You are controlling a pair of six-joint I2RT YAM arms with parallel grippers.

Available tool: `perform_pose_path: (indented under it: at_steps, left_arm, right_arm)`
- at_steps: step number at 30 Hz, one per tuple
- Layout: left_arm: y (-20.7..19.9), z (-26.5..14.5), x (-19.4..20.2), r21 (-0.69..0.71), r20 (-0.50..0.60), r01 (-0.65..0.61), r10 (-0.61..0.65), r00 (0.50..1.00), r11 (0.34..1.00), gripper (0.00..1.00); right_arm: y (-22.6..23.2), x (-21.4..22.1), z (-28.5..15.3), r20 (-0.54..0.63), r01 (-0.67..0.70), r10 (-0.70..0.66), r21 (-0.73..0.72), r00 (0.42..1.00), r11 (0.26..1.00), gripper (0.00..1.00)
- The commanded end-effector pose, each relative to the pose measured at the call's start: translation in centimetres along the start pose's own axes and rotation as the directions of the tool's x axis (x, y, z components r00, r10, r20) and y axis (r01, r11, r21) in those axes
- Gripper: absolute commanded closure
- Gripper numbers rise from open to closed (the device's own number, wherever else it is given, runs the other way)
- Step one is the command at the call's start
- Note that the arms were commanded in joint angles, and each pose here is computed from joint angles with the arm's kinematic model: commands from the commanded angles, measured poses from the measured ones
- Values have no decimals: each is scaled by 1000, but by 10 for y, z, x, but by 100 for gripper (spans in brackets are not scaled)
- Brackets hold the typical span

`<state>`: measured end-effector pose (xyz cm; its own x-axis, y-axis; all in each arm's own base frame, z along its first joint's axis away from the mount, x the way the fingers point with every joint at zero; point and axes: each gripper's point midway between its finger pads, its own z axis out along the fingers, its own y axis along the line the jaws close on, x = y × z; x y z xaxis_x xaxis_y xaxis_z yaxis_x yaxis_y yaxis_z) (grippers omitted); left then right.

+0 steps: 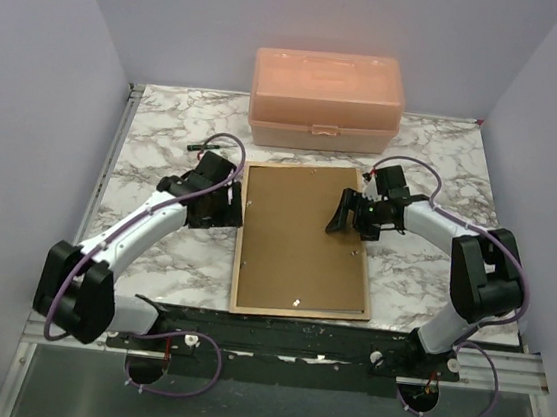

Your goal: Put the photo into the frame

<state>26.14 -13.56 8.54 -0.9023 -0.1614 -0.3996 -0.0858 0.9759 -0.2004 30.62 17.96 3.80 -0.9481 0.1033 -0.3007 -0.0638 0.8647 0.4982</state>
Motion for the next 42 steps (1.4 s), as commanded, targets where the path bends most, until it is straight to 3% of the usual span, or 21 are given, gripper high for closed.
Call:
perform_pose_path:
  at_steps: [1,5,9,20,34,42]
  left_arm:
    - [-4,-44,-19,53,152,26,-34,988,998,19]
    - [-14,-75,-21,174,238,24,-66,969,984,13]
    - [-15,-87,-15,208,251,19,-72,965,978,12]
    - [-18,-81,1,252,215,6,-62,975,968,12]
    - [-27,-66,13,292,165,-3,-47,985,956,12]
    - [-31,-63,20,306,147,-8,-39,988,952,15]
  right_arm:
    - [-42,28,-5,-64,-1,14,204,998,979,16]
    - [-46,28,-10,-57,-8,22,244,998,970,9]
    - [-48,28,-15,-48,-9,23,260,999,965,6]
    - [-50,19,-30,-18,-15,22,317,1000,948,0]
    - [-22,3,-60,9,-15,13,267,1000,964,0]
    - [-41,2,-63,41,-57,45,372,998,927,0]
